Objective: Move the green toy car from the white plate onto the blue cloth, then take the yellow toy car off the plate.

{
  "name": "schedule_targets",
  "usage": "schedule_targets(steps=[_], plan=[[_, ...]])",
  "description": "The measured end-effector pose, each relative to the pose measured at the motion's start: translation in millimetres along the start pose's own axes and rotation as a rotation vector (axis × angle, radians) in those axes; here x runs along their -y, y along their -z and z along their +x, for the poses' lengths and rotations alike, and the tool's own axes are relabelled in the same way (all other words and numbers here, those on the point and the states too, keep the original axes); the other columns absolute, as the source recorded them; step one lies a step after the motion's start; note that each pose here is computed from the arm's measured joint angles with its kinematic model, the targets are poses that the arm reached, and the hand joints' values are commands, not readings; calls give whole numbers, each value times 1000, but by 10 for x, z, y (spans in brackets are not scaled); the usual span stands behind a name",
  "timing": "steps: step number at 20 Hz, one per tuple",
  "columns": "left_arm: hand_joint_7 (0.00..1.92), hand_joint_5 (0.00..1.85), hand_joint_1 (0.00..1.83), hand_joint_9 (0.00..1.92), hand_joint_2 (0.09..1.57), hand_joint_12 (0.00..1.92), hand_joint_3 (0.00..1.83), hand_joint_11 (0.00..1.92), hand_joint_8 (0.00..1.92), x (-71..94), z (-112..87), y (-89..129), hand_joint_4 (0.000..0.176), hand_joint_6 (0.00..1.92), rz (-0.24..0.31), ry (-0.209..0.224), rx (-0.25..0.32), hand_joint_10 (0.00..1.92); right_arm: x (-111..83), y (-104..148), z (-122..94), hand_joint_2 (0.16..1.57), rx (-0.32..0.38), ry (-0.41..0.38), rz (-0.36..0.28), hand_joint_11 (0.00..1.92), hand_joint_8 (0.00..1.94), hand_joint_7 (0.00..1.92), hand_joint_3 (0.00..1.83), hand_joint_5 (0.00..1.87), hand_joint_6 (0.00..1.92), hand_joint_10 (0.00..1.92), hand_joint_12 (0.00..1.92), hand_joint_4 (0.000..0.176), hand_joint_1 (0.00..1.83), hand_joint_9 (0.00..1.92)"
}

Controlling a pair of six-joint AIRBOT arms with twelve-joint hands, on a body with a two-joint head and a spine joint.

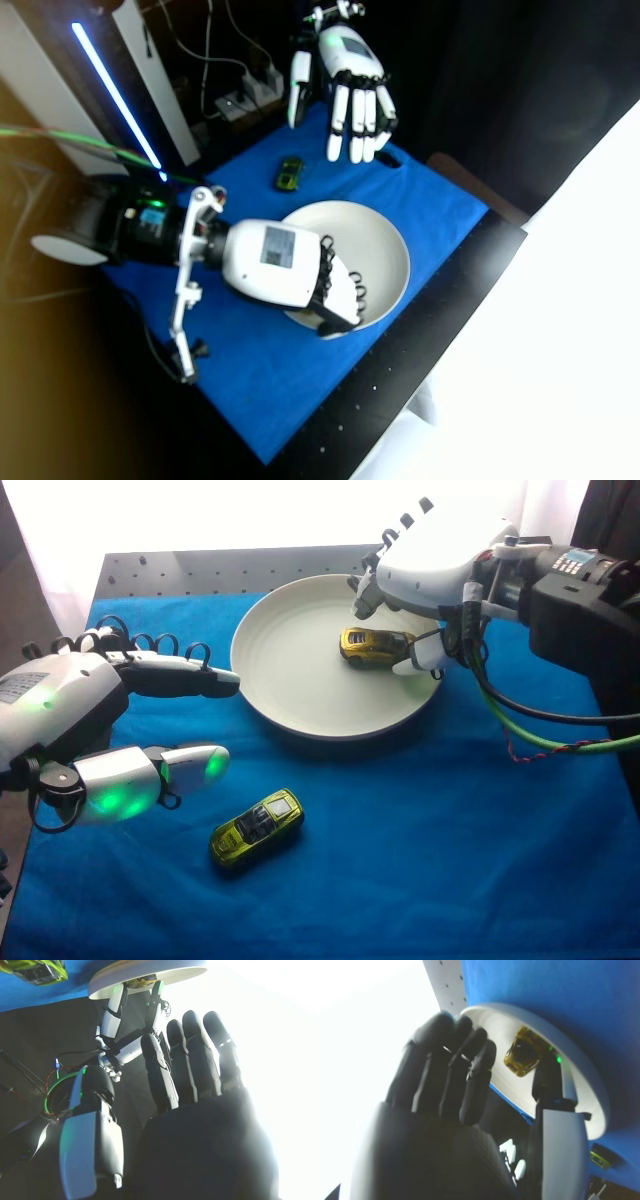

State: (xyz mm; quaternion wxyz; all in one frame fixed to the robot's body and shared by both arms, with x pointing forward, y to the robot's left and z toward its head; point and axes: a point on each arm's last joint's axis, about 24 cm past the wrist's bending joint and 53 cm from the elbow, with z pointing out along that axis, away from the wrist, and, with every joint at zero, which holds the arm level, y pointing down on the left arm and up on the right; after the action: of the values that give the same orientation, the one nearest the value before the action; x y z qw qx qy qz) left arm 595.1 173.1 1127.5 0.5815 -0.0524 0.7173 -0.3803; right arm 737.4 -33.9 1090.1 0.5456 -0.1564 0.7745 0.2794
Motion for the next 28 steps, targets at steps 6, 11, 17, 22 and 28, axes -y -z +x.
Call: schedule_targets(steps=[6,11,17,22,28], plan=[[549,682,497,503,1190,1226,2,0,5,1,0,0,128,5,0,5,0,12,-20,-35,51,1001,-15,-1,0,427,174,846,0,821,7,714,1466,0,972,674],[579,708,496,518,1191,1099,0,0,10,-12,20,13,145,9,-2,8,-6,13,-17,-36,48,1130,-14,-1,0,739,1281,869,8,985,941,1548,1863,0,1198,803],[563,701,506,506,1194,1151,0,0,1,-52,40,39,135,1,-12,17,-10,3,-83,-31,72,1180,-19,-5,-12,753,1362,908,1,829,1031,1447,1848,0,1241,850],[571,710,528,510,1203,1133,2,0,2,-38,66,35,133,2,-9,27,-9,7,-145,91,-87,1238,36,-9,-36,852,1558,810,0,735,1088,1603,1873,0,1214,862],[594,731,513,518,1197,1100,2,0,7,-66,58,44,156,6,-18,31,-5,8,-291,588,-598,1202,206,-2,-98,1414,1925,1139,0,814,1230,1910,1921,0,1140,1332]])
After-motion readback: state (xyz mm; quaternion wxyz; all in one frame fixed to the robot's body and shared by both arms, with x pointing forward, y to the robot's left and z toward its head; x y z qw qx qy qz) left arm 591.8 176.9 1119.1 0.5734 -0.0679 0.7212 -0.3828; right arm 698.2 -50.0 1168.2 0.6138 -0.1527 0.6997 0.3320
